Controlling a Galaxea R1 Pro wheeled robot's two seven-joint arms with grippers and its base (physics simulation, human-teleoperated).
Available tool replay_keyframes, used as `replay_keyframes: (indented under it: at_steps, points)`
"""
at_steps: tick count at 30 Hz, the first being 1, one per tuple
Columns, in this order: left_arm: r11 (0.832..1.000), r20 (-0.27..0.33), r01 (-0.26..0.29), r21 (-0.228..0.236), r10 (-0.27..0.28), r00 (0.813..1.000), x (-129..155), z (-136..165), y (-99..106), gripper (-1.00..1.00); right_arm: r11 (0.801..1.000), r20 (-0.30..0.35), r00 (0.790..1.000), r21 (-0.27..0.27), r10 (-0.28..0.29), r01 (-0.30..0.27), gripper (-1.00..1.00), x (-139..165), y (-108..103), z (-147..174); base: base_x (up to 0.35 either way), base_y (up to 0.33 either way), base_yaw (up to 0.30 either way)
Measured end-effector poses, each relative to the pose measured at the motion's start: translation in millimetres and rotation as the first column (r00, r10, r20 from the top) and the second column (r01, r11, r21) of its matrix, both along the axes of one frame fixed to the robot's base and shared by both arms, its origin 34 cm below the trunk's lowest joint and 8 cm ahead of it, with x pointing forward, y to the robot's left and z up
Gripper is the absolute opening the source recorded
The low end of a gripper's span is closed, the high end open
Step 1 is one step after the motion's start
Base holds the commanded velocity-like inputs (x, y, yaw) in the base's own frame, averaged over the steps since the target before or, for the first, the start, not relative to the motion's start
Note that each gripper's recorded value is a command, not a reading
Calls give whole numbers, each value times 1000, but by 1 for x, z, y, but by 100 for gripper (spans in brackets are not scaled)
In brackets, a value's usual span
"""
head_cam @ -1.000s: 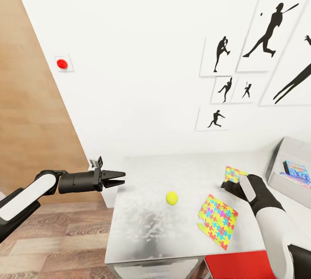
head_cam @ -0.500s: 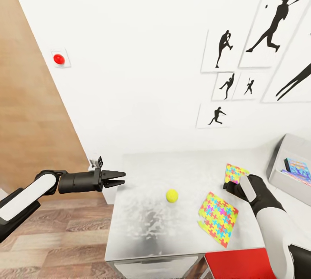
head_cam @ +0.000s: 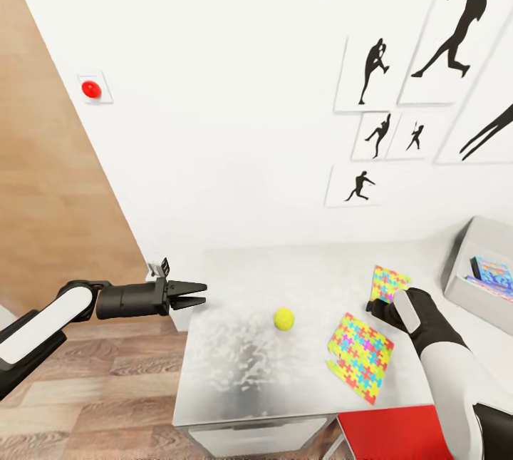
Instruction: Put all the toys in the child's room - the three board games (two on the bed and one on the table), the two jigsaw puzzles on the table, and the tennis ball on the table - inside the toy box on the table in the child's room.
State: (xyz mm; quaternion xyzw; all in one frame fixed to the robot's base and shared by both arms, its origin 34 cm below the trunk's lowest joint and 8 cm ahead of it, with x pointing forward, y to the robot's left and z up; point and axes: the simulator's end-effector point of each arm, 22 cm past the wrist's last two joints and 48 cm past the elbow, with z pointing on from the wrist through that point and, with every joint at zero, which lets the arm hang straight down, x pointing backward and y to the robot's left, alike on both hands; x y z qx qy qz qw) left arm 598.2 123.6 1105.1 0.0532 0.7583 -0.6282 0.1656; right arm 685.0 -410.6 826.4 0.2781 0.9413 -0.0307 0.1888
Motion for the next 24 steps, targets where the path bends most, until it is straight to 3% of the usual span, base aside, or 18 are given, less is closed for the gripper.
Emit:
replay_keyframes:
  at_steps: [24]
  points:
    - [1000, -23, 0, 0, 0, 1000, 2, -11, 0, 100, 1000, -22, 1000, -3, 4, -4, 100, -4, 1, -13, -22, 18, 0]
